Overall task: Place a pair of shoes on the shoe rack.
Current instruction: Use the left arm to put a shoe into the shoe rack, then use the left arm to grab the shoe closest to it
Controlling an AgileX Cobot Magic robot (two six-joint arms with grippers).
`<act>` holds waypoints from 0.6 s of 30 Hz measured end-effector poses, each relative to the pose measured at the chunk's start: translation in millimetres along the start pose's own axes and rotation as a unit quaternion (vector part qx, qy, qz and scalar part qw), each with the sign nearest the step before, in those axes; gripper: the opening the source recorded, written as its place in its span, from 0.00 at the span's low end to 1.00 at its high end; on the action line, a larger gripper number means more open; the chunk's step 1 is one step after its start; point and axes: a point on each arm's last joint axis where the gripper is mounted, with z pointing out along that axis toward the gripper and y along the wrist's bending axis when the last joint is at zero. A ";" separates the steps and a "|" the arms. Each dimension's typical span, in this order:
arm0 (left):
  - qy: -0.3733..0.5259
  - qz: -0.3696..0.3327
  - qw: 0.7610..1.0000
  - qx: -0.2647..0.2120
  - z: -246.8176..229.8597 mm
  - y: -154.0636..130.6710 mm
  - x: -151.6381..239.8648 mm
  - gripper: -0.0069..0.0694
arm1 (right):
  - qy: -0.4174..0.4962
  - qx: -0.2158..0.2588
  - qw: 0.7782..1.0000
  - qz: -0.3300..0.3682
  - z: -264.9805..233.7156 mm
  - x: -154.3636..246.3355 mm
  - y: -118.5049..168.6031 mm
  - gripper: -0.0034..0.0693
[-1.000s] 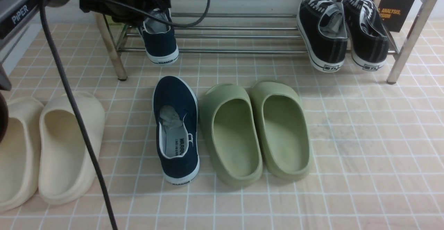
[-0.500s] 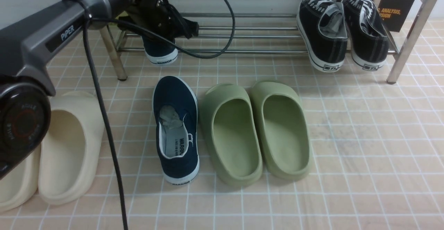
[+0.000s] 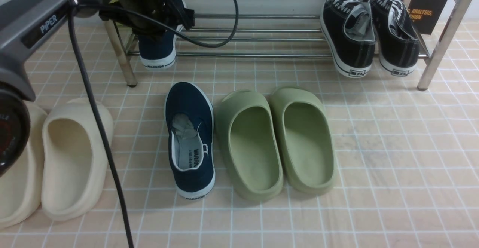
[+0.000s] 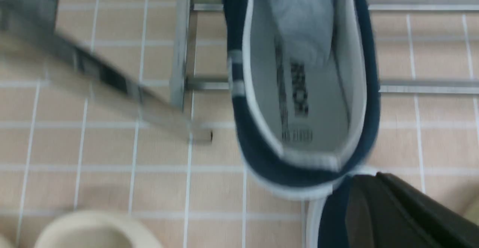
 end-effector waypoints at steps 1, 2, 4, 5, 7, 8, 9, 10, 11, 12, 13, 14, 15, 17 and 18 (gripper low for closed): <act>0.010 0.017 1.000 0.003 -13.8 -1.6 0.8 0.12 | 0.000 0.000 1.000 0.000 0.0 0.0 0.0 0.38; 0.013 0.035 0.999 0.006 -34.0 -3.5 0.6 0.12 | 0.000 0.000 1.000 0.000 0.0 0.0 0.0 0.38; 0.011 0.056 0.998 0.012 -52.7 -7.4 0.6 0.12 | 0.000 0.000 1.000 0.000 0.0 0.0 0.0 0.38; -0.007 0.076 0.997 0.026 -92.6 -12.0 -0.2 0.12 | 0.000 0.000 1.000 0.000 0.0 0.0 0.0 0.38; -0.040 0.087 0.994 0.048 -137.7 -15.0 0.5 0.12 | 0.000 0.000 1.000 0.000 0.0 0.0 0.0 0.38; -0.050 0.088 0.993 0.056 -149.5 -15.6 1.8 0.12 | 0.000 0.000 1.000 0.000 0.0 0.0 0.0 0.38; -0.063 0.089 0.992 0.064 -164.1 -15.4 4.3 0.12 | 0.000 0.000 1.000 0.000 0.0 0.0 0.0 0.38; -0.076 0.090 0.991 0.071 -178.2 -14.0 9.1 0.12 | 0.000 0.000 1.000 0.000 0.0 0.0 0.0 0.38; -0.088 0.087 0.989 0.078 -189.0 -12.0 16.6 0.12 | 0.000 0.000 1.000 0.000 0.0 0.0 0.0 0.38; -0.093 0.082 0.989 0.082 -192.2 -9.7 24.4 0.12 | 0.000 0.000 1.000 0.000 0.0 0.0 0.0 0.38; -0.090 0.077 0.989 0.084 -190.7 -7.8 34.6 0.12 | 0.000 0.000 1.000 0.000 0.0 0.0 0.0 0.38; -0.088 0.070 0.990 0.086 -187.7 -7.1 41.1 0.13 | 0.000 0.000 1.000 0.000 0.0 0.0 0.0 0.38; -0.082 0.061 0.991 0.088 -179.5 -6.6 53.1 0.13 | 0.000 0.000 1.000 0.000 0.0 0.0 0.0 0.38; -0.062 0.046 0.993 0.090 -154.1 -7.5 81.1 0.13 | 0.000 0.000 1.000 0.000 0.0 0.0 0.0 0.38; -0.054 0.039 0.993 0.093 -139.0 -9.1 95.3 0.13 | 0.000 0.000 1.000 0.000 0.0 0.0 0.0 0.38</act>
